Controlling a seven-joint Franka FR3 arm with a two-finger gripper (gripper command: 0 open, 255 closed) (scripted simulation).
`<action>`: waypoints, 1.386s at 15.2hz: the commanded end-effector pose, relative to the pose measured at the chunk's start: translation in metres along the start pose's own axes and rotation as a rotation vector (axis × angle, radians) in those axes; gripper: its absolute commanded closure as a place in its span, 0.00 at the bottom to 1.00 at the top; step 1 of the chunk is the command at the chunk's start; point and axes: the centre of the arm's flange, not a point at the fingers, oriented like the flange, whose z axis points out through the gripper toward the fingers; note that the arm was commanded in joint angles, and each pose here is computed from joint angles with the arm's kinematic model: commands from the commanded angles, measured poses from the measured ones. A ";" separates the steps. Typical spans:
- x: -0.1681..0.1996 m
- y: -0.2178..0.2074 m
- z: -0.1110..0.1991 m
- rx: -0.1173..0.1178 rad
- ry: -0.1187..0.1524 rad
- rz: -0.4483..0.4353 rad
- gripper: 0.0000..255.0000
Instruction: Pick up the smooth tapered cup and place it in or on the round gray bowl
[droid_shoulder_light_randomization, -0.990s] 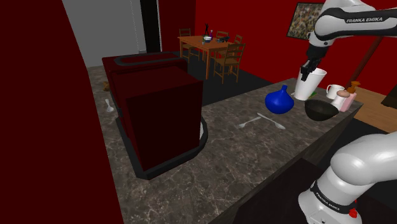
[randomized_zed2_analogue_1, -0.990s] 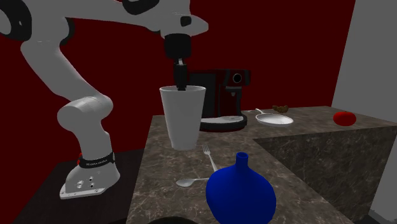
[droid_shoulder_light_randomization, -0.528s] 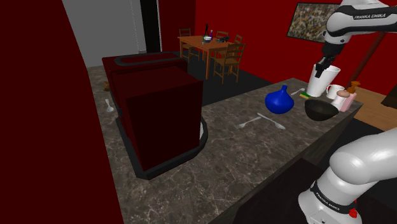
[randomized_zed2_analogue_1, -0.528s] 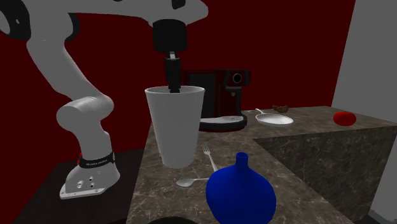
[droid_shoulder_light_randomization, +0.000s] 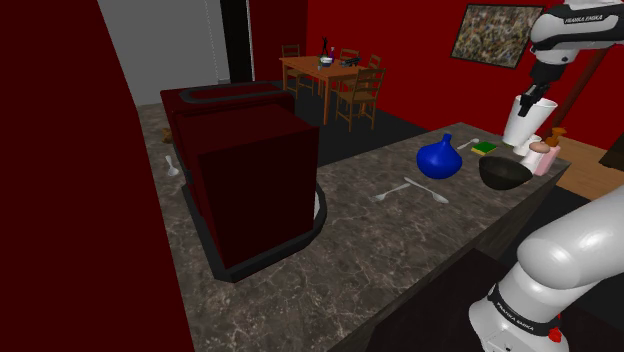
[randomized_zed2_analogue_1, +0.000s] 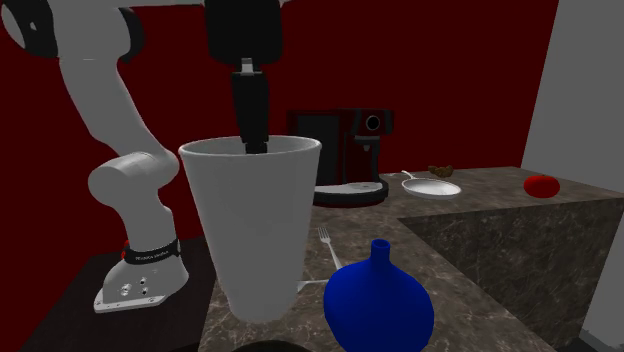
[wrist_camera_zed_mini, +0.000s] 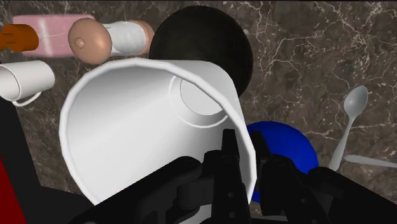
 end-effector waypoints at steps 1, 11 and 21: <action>-0.005 0.028 -0.001 -0.002 0.000 -0.001 1.00; -0.010 0.033 0.047 -0.002 0.000 -0.001 1.00; -0.013 0.025 0.099 -0.002 0.000 -0.001 1.00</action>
